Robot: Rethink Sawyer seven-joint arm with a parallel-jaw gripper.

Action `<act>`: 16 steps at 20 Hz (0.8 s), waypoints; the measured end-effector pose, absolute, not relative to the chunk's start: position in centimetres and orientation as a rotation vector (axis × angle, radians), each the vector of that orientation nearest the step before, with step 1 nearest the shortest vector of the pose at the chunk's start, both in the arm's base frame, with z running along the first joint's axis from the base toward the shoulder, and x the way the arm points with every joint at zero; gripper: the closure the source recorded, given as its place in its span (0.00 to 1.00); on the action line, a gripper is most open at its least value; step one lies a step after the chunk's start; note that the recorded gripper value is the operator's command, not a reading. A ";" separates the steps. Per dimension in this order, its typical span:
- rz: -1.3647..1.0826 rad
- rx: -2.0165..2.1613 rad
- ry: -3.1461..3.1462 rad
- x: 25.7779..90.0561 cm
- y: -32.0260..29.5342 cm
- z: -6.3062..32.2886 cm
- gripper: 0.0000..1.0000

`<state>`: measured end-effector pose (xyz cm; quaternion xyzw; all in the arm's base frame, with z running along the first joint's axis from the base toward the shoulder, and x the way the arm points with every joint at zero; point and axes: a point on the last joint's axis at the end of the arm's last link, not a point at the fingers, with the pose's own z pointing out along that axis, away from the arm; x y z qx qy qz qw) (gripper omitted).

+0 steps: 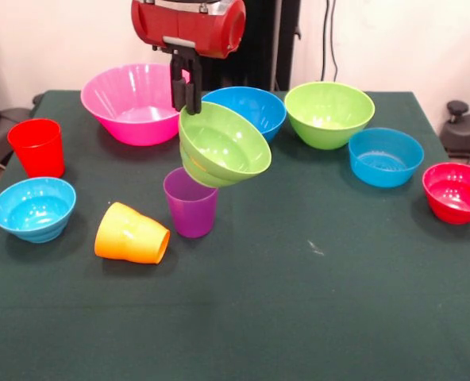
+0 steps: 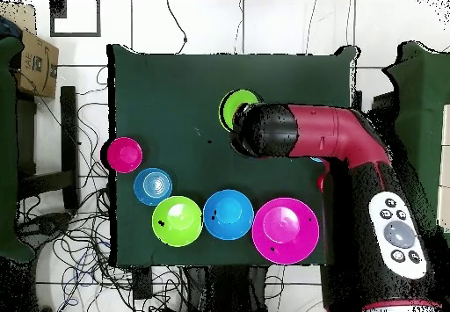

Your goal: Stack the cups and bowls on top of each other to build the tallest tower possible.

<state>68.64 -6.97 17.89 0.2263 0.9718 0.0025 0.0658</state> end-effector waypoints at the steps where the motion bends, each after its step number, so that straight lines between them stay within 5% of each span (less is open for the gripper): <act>1: 0.009 0.679 2.932 68.7 -6.9 17.9 1.00; 16: -0.008 0.641 2.935 68.6 -6.6 17.7 1.00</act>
